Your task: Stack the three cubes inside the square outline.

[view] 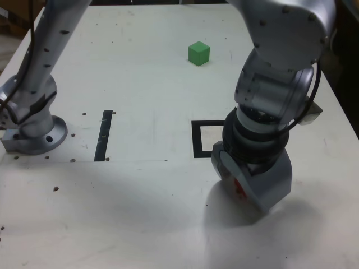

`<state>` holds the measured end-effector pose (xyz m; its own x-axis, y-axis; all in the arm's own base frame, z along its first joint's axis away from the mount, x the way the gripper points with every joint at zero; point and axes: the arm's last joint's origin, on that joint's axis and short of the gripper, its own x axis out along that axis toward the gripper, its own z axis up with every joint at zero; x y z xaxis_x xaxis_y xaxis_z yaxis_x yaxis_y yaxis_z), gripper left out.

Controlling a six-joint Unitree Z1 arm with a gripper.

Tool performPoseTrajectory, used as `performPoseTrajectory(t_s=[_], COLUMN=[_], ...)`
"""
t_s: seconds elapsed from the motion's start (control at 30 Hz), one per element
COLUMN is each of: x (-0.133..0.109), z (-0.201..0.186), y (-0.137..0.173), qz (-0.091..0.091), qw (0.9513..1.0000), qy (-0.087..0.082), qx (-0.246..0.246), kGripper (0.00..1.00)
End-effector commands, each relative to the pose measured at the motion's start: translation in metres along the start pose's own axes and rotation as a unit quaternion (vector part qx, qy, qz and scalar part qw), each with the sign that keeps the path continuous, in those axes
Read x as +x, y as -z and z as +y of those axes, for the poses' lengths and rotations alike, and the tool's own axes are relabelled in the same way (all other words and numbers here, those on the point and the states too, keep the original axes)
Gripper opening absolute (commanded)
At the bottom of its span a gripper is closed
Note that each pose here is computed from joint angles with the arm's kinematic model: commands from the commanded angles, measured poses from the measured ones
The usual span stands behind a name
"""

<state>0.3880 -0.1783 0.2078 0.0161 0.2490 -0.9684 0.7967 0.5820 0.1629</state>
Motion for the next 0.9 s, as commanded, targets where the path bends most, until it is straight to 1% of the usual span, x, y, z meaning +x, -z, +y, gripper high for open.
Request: performPoseTrajectory(t_s=[0.0, 0.23, 0.33, 0.4, 0.5, 0.67, 0.73, 0.87], x=[0.0030, 0.0036, 0.0037, 0.0037, 0.0044, 0.0061, 0.0052, -0.0002], z=[0.0017, 0.0038, 0.0046, 0.0050, 0.0059, 0.0080, 0.0084, 0.0090], y=[-0.0002, 0.0009, 0.0018, 0.0024, 0.0032, 0.0028, 0.0028, 0.0048], qz=[0.001, 0.002, 0.002, 0.003, 0.000, -0.011, -0.014, -0.019], qw=[1.0000, 0.9999, 0.9998, 0.9997, 0.9996, 0.9989, 0.9987, 0.9985], qy=[-0.002, -0.005, -0.002, 0.001, 0.009, 0.025, 0.027, 0.024], qx=[-0.004, -0.016, -0.021, -0.023, -0.028, -0.038, -0.041, -0.046], kGripper=[0.71, 0.47, 0.41, 0.39, 0.40, 0.42, 0.40, 0.32])
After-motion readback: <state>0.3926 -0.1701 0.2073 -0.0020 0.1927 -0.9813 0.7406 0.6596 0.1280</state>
